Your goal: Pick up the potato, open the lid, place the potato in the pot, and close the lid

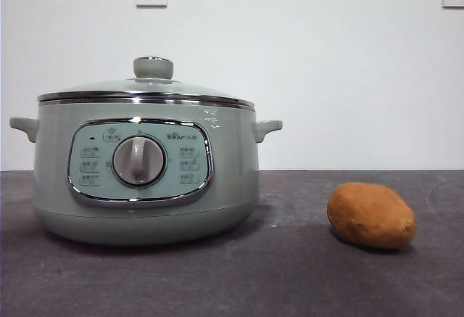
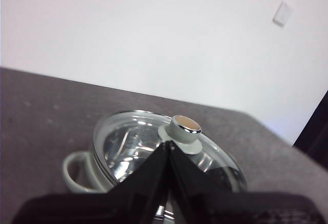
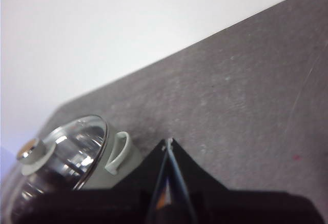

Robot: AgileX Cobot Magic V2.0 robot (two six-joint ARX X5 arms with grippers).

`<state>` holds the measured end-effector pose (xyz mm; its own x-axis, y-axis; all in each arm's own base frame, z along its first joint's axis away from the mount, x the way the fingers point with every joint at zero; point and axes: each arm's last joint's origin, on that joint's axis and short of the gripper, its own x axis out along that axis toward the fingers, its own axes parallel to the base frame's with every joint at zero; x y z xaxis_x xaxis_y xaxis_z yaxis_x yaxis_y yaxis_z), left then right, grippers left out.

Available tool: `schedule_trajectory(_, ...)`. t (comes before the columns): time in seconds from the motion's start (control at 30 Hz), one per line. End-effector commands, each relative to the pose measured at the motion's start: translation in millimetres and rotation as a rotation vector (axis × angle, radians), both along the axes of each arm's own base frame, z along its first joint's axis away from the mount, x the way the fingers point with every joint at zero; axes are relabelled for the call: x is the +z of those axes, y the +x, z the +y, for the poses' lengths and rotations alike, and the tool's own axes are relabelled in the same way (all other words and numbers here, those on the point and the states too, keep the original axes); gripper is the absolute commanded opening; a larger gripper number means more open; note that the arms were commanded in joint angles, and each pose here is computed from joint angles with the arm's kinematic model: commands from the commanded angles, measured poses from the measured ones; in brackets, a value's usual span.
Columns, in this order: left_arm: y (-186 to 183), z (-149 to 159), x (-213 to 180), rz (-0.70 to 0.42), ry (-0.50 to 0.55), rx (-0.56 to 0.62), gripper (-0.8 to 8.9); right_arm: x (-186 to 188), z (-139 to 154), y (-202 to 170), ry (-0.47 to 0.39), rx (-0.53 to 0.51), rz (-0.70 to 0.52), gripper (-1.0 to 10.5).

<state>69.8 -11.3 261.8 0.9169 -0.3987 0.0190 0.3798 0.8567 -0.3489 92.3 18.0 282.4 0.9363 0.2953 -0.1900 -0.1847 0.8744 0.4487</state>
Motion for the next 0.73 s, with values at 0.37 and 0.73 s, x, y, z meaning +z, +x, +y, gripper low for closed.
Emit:
schedule_trajectory(0.37,17.5,-0.1,82.1,0.124,0.288,-0.040,-0.05,69.1,13.3,39.2,-0.244,0.370,0.214,0.0)
schedule_trajectory(0.73,44.8,-0.6,105.0,0.323,0.307,-0.103,2.48,53.9,18.8,68.0,-0.246,0.446,0.415,4.5)
